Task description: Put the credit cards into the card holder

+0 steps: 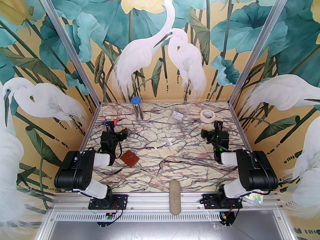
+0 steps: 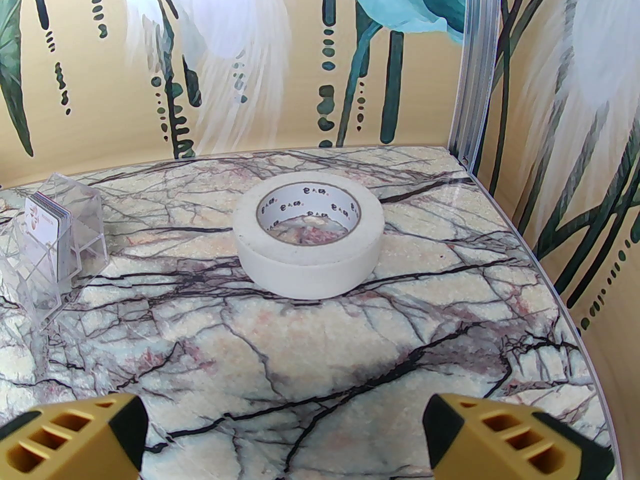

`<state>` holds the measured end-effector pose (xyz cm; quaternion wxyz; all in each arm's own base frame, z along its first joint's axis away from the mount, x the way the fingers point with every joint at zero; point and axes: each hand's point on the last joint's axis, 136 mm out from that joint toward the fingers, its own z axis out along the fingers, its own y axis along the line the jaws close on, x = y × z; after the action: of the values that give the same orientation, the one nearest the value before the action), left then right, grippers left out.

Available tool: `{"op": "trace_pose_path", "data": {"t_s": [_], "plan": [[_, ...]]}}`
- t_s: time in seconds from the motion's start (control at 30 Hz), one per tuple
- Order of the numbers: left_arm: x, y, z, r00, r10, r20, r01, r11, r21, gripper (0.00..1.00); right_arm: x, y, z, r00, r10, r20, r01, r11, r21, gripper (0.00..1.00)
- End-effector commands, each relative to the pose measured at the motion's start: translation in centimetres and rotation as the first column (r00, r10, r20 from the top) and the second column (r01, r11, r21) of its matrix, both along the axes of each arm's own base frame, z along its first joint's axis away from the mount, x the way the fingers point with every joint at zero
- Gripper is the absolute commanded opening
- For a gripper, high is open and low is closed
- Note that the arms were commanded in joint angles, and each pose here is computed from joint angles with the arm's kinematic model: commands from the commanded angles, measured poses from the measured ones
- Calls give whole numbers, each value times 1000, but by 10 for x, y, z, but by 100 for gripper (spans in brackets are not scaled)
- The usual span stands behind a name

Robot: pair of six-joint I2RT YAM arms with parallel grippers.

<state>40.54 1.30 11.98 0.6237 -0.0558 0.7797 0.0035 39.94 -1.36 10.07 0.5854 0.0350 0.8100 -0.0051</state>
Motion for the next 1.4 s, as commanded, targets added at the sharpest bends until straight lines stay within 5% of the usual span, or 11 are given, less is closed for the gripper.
{"op": "trace_pose_path", "data": {"t_s": [0.0,0.1,0.2,0.33,0.57,0.73,0.9,1.07,1.37], "plan": [[-9,21,4,991,132,28,-132,991,-12,99,4,-1,7,1000,3,15,-3,1000,-8,99],[-14,10,17,994,85,64,-86,996,16,99,4,-2,6,1000,1,15,-1,1000,-6,99],[-22,13,49,981,187,58,-191,979,68,99,3,-10,22,998,-60,25,60,998,-10,99],[-41,25,82,951,296,92,-279,946,-163,99,-5,-9,62,998,-56,7,56,998,-9,99],[-72,-17,92,997,71,-21,-74,937,-341,99,-48,14,128,989,2,146,-28,984,174,99],[-105,-37,98,998,-33,-57,2,880,-475,100,-77,-5,151,972,-173,159,97,912,398,99],[-131,-58,81,978,-143,-153,30,818,-574,98,-85,38,166,992,65,104,-104,900,423,100],[-147,-69,50,933,-197,-302,-39,777,-628,97,-84,90,148,967,238,-94,-169,868,466,88],[-161,-59,26,881,-120,-458,-226,743,-630,94,-103,237,77,736,526,-427,-319,825,466,76]]}}
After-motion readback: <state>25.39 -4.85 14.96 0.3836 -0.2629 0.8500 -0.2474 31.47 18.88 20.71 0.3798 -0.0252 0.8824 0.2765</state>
